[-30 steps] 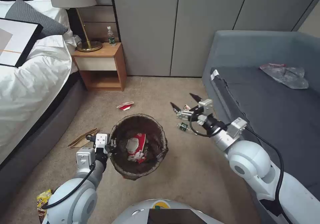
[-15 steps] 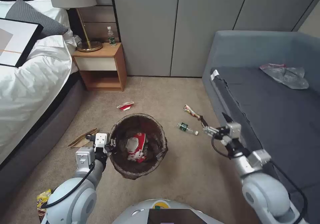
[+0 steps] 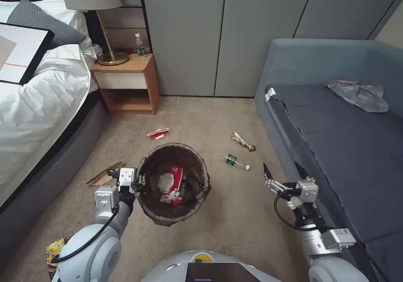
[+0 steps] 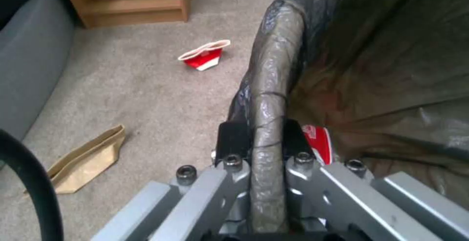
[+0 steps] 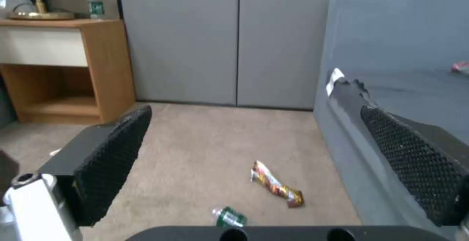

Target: Pick up the trash bin, then pick up the garbage from the floor and place it into the trash bin.

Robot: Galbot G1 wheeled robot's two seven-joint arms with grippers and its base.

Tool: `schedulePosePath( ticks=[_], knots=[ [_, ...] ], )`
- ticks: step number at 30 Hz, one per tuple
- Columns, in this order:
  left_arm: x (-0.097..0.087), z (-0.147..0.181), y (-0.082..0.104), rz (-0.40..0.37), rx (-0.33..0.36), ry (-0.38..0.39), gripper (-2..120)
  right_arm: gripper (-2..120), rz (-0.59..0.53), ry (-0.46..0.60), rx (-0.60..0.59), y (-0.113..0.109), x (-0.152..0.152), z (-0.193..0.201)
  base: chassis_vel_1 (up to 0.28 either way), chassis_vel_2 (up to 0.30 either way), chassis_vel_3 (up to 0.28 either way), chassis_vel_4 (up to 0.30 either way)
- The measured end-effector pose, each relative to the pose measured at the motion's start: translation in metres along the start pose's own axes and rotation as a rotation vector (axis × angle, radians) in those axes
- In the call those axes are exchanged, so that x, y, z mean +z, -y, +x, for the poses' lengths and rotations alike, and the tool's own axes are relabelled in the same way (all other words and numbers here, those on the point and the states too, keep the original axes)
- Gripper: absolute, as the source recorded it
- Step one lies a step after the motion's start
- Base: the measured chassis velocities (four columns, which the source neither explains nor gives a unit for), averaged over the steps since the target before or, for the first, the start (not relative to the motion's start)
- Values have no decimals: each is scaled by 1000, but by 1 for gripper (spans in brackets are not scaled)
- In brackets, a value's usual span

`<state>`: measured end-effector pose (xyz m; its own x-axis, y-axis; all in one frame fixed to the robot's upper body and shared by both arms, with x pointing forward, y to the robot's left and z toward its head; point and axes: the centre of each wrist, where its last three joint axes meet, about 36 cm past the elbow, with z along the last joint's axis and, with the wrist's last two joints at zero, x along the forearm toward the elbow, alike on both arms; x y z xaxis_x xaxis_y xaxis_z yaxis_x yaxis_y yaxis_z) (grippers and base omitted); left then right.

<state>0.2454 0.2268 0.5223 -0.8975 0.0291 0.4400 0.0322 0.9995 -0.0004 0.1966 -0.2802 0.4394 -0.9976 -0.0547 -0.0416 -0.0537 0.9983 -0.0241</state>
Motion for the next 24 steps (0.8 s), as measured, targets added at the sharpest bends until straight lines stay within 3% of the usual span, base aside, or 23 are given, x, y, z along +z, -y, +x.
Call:
schedulePosePath(
  ticks=[24],
  knots=[
    [2,1,0,1,-7,-10,2,100,25,7,26,15,3,22,0,0,0,0]
  ],
)
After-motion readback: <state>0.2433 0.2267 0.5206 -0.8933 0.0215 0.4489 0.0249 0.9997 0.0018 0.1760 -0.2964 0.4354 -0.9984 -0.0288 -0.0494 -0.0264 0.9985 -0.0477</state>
